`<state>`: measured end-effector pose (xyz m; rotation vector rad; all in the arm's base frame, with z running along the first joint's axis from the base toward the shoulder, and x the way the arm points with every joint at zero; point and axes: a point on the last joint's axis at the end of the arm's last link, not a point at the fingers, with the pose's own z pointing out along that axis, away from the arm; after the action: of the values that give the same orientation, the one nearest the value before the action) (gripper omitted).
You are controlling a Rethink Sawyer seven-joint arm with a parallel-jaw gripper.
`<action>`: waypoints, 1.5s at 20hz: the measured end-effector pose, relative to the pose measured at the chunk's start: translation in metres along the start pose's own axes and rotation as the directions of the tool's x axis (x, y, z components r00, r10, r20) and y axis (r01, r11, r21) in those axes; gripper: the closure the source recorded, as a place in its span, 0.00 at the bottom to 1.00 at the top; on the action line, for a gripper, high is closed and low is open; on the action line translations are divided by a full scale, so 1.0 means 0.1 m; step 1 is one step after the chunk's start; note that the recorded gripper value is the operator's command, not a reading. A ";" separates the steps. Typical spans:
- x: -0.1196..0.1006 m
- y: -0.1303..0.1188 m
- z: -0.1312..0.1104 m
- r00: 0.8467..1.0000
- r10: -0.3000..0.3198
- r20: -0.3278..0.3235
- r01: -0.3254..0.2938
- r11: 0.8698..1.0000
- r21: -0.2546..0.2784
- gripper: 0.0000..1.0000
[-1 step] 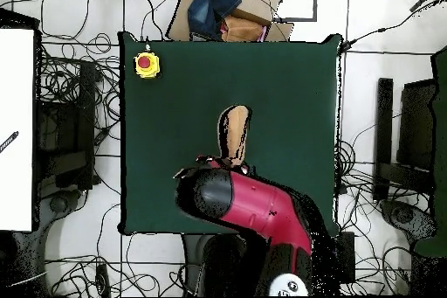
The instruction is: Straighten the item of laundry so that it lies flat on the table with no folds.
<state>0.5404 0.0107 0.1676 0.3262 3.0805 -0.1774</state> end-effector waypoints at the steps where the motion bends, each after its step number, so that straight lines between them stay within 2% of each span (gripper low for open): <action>1: -0.01 -0.08 -0.02 1.000 0.010 0.002 -0.010 1.000 -0.001 1.00; 6: -0.08 -0.51 -0.15 0.998 0.052 0.029 -0.052 0.999 0.004 1.00; 11: -0.12 -0.84 -0.19 0.996 0.074 0.044 -0.074 0.997 0.003 1.00; 14: -0.12 -0.94 -0.18 0.997 0.068 0.047 -0.069 0.998 0.008 1.00; 18: -0.10 -0.98 -0.13 0.998 0.035 0.044 -0.036 0.999 0.018 1.00; 23: -0.03 -0.89 0.00 0.999 -0.036 0.025 0.035 0.999 0.025 1.00; 30: 0.09 -0.76 0.27 0.991 -0.130 0.006 0.130 0.991 0.041 1.00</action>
<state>0.5168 -0.0649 0.1482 0.1248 3.0942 -0.2443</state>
